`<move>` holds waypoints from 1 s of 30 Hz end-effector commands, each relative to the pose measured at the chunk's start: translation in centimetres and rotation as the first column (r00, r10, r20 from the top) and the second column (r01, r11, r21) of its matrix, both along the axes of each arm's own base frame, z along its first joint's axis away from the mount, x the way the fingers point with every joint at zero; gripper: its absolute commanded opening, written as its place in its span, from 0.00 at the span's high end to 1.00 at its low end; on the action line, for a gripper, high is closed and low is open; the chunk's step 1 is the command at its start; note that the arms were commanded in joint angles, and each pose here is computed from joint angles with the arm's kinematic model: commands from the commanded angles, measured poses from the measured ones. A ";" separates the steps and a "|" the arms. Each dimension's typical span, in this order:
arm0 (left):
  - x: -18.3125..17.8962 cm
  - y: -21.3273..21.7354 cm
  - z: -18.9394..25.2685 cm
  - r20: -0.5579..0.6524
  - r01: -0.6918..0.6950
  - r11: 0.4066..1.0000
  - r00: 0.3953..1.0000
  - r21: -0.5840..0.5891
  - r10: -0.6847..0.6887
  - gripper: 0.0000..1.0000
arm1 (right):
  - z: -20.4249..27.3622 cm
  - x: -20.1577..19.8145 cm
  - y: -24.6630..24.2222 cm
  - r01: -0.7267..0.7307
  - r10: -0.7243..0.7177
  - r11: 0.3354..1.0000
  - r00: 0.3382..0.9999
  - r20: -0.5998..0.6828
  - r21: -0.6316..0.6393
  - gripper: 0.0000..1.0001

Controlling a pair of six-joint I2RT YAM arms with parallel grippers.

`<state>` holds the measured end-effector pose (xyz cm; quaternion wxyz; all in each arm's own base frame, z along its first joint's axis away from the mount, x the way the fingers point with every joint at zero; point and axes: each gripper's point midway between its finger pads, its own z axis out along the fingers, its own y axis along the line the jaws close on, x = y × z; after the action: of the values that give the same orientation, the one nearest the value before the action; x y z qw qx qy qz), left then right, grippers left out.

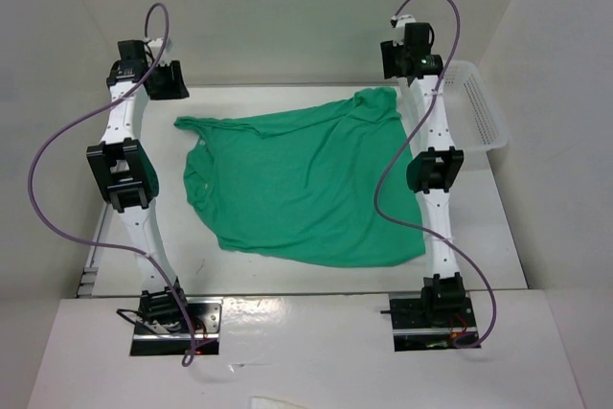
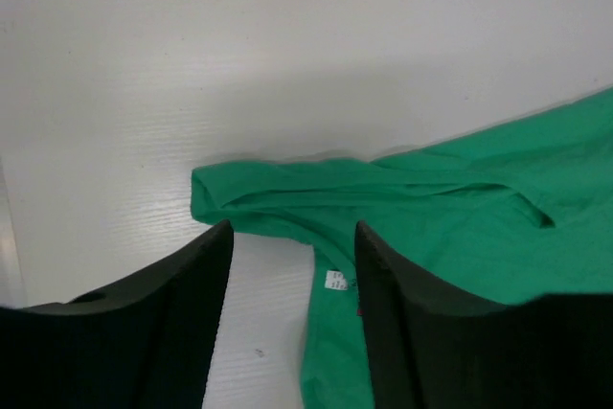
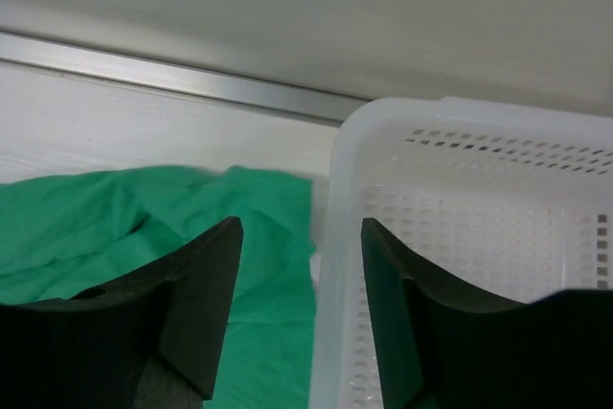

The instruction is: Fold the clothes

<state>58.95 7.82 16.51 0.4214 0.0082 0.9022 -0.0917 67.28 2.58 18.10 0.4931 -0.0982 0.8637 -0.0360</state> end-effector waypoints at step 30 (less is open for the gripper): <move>-25.3 -1.2 7.1 -0.007 -0.097 0.995 0.995 -0.003 0.097 0.00 | -4.9 -17.8 32.5 -0.738 0.671 0.661 0.662 -0.334 -0.136 0.34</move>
<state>34.76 6.48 25.56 0.4526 -0.0584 0.8859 -0.0831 49.86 34.22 15.69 0.3519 -0.4795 0.7996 0.0829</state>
